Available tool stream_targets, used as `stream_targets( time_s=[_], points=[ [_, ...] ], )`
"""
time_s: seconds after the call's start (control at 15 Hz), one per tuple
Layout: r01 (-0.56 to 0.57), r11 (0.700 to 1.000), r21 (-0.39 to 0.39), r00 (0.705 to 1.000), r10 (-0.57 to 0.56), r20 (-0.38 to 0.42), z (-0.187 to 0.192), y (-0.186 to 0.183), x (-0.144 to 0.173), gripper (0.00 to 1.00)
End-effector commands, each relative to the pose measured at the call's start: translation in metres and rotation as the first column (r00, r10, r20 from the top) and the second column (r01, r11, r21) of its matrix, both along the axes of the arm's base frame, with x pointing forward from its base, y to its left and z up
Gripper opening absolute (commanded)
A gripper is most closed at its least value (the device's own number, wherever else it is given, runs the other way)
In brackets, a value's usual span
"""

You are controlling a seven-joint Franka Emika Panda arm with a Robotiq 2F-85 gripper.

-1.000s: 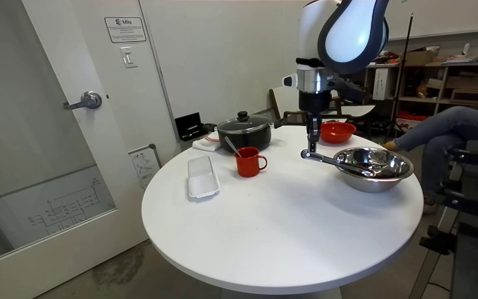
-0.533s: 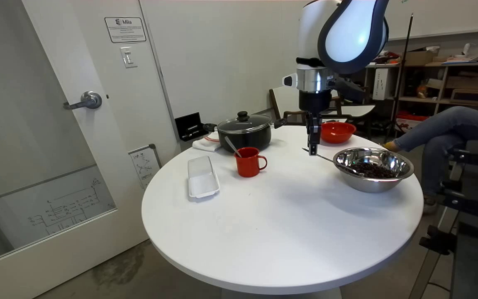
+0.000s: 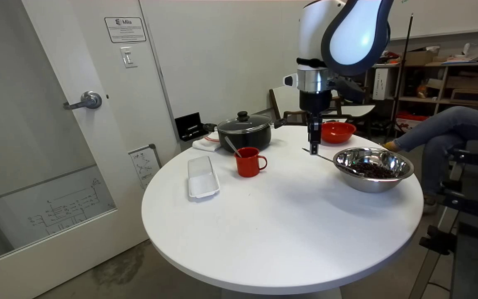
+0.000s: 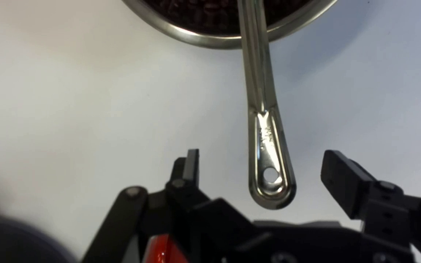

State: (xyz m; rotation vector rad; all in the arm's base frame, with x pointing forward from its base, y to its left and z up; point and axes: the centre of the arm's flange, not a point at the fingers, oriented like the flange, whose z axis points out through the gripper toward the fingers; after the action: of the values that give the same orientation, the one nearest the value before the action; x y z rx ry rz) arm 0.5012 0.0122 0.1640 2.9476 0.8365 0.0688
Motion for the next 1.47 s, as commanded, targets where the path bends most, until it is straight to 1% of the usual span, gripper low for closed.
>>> stream_targets(
  time_s=[0.0, 0.07, 0.13, 0.27, 0.73, 0.8, 0.93, 1.0, 1.2, 1.27, 1.33, 1.4],
  points=[
    [0.038, 0.989, -0.143, 0.995, -0.025, 0.093, -0.013, 0.013, -0.002, 0.84],
    [0.047, 0.982, -0.184, 0.993, -0.026, 0.115, -0.014, 0.015, -0.003, 0.83],
    [0.046, 0.976, -0.213, 0.992, -0.019, 0.126, -0.014, 0.017, -0.004, 0.85],
    [0.048, 0.971, -0.236, 0.992, -0.020, 0.122, -0.012, 0.023, -0.005, 0.87],
    [0.031, 0.970, -0.241, 0.995, -0.007, 0.099, -0.019, 0.051, -0.013, 0.85],
    [0.031, 0.969, -0.244, 0.995, -0.006, 0.101, -0.019, 0.052, -0.014, 0.86],
    [0.048, 0.964, -0.263, 0.993, -0.016, 0.121, -0.020, 0.055, -0.015, 0.84],
    [0.068, 0.954, -0.291, 0.989, -0.026, 0.143, -0.021, 0.057, -0.016, 0.85],
    [0.097, 0.938, -0.332, 0.984, -0.042, 0.171, -0.024, 0.061, -0.016, 0.90],
    [0.104, 0.935, -0.340, 0.984, -0.046, 0.174, -0.025, 0.063, -0.017, 0.92],
    [0.106, 0.932, -0.347, 0.984, -0.049, 0.171, -0.027, 0.065, -0.018, 0.91],
    [0.106, 0.929, -0.354, 0.985, -0.051, 0.163, -0.029, 0.067, -0.019, 0.93]
  ],
)
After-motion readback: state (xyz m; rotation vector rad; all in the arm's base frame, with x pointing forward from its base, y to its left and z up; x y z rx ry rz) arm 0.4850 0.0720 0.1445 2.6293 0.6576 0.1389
